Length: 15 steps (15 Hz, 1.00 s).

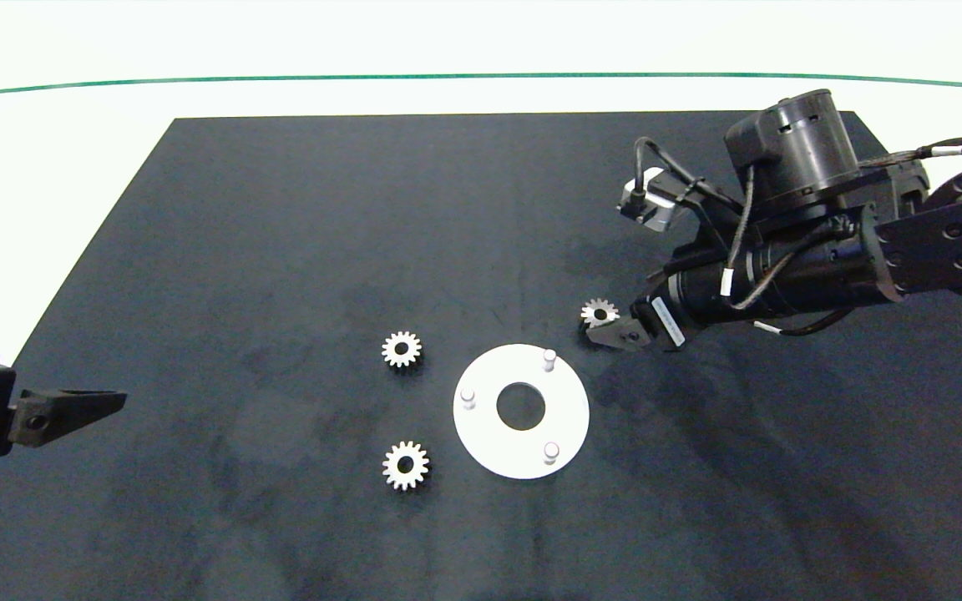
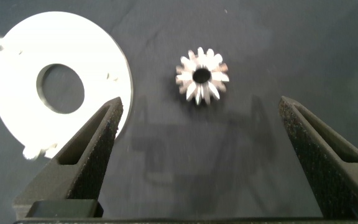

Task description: Install three planetary gears onto the carrier pins

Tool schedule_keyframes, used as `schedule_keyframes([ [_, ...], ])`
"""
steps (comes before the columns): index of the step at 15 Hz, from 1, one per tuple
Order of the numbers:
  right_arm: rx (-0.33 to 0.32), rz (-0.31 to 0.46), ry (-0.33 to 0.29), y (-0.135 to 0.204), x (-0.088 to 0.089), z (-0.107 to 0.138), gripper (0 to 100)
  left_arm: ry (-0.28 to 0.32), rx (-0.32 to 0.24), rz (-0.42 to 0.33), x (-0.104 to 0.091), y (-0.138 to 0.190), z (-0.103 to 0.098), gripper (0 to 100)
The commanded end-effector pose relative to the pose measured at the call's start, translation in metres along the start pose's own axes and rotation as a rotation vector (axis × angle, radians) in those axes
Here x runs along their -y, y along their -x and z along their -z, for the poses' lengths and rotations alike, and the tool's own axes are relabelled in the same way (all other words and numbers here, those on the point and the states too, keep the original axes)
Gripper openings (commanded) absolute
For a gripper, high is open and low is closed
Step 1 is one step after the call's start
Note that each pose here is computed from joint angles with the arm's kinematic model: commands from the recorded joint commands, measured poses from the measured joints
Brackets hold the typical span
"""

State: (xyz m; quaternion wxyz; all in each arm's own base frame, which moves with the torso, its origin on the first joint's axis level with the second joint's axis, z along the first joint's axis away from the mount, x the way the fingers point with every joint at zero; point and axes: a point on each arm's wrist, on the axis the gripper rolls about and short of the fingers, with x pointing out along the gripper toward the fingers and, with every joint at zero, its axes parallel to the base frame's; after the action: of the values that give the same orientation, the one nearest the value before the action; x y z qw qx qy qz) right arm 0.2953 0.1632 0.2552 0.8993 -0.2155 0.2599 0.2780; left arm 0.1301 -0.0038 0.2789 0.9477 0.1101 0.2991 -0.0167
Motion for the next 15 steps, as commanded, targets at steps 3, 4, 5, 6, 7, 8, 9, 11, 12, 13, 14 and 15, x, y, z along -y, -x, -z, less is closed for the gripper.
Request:
schedule_keyframes([
  [3, -0.023, 0.007, 0.004, -0.028, 0.001, -0.005, 100, -0.002, 0.006, -0.002, 0.0, 0.003, 0.002, 100],
  [4, -0.028, 0.007, 0.004, -0.03, 0.001, -0.005, 100, 0.0, 0.007, -0.002, 0.0, 0.004, 0.002, 100],
  [5, -0.028, 0.009, 0.004, -0.031, 0.001, -0.005, 100, 0.0, 0.007, -0.002, 0.0, 0.004, 0.002, 100],
  [6, -0.03, 0.008, 0.004, -0.032, 0.001, -0.004, 100, 0.0, 0.007, -0.002, 0.0, 0.004, 0.002, 100],
  [7, -0.034, 0.008, 0.003, -0.033, 0.001, -0.004, 100, -0.001, 0.006, 0.0, 0.0, 0.004, 0.002, 100],
  [8, -0.037, 0.01, 0.002, -0.034, 0.002, -0.003, 100, -0.001, 0.006, -0.002, 0.0, 0.004, 0.002, 100],
  [9, -0.039, 0.012, 0.0, -0.035, 0.002, -0.003, 99, -0.001, 0.006, -0.002, 0.0, 0.004, 0.002, 100],
  [11, -0.056, 0.014, -0.006, -0.043, 0.006, 0.001, 96, 0.0, 0.013, -0.004, 0.0, 0.006, 0.002, 100],
  [12, -0.058, 0.016, -0.008, -0.044, 0.007, 0.001, 93, -0.001, 0.004, -0.002, 0.0, 0.006, 0.002, 100],
  [13, -0.056, 0.016, -0.008, -0.044, 0.007, 0.0, 91, -0.002, -0.015, 0.002, 0.0, 0.008, 0.003, 100],
  [14, -0.06, 0.017, -0.008, -0.046, 0.007, 0.001, 90, -0.002, -0.017, 0.002, 0.0, 0.009, 0.003, 100],
  [15, -0.061, 0.016, -0.008, -0.047, 0.007, 0.001, 87, -0.002, -0.017, 0.002, 0.0, 0.009, 0.003, 100],
])
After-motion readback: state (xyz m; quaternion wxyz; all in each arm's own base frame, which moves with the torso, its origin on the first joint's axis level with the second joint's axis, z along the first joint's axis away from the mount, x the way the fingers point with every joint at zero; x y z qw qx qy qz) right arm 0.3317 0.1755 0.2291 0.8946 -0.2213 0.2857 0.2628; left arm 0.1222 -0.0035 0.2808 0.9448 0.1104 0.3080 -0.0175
